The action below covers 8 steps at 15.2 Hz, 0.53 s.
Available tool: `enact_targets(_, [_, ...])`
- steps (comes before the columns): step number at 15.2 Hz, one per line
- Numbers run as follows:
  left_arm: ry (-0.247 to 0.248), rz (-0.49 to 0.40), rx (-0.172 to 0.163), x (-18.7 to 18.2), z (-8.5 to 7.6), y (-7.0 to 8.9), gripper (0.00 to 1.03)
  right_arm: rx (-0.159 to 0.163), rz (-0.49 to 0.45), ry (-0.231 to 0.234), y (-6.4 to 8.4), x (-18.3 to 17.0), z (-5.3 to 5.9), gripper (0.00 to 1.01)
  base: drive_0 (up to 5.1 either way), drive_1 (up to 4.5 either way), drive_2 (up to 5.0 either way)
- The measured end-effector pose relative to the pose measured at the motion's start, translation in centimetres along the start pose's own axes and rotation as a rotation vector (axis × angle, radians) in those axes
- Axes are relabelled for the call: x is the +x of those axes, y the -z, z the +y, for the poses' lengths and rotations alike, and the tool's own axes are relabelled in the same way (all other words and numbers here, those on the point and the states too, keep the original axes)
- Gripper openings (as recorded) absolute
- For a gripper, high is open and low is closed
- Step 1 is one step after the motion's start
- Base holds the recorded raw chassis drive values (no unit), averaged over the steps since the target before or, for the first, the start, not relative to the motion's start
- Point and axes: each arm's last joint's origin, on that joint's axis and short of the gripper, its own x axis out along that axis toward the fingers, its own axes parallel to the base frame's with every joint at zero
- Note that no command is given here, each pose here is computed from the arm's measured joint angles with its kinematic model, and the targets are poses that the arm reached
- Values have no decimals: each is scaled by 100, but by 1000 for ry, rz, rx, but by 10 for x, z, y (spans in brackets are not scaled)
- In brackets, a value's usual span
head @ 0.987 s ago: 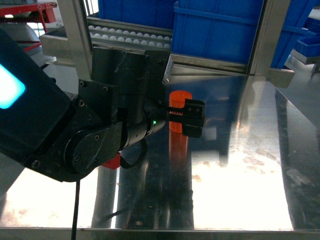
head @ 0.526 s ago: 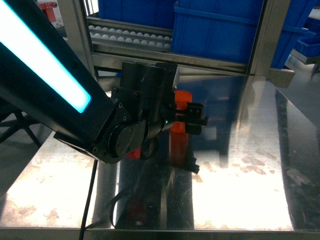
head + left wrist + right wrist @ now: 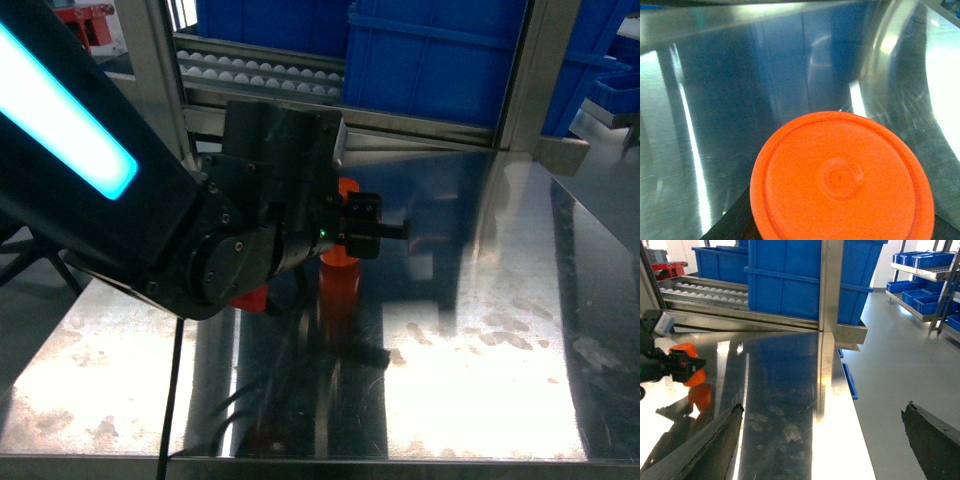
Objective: Pick capacitor and pack into box
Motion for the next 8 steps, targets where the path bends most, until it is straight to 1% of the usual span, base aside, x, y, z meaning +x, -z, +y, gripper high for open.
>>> enact_targets(1, [-18, -35, -5, -17, 5, -12, 45, 0, 0, 0, 0, 0, 0, 98, 0, 0, 0])
enact_targets(3, [-73, -151, -17, -59, 21, -40, 45, 0, 0, 0, 0, 0, 0, 98, 0, 0, 0])
enact_targets(4, [-91, -194, -23, -78, 28, -49, 45, 0, 0, 0, 0, 0, 0, 98, 0, 0, 0])
enact_targets(5, [-131, -258, -24, -111, 40, -58, 45, 0, 0, 0, 0, 0, 0, 98, 0, 0, 0])
enact_targets(6, [-163, -290, -20, -137, 47, -58, 45, 0, 0, 0, 0, 0, 0, 98, 0, 0, 0])
enact_targets(7, [-183, -287, -20, -164, 51, -50, 45, 0, 0, 0, 0, 0, 0, 98, 0, 0, 0])
enact_targets(8, [-187, -282, -15, -196, 49, -38, 45, 0, 0, 0, 0, 0, 0, 98, 0, 0, 0])
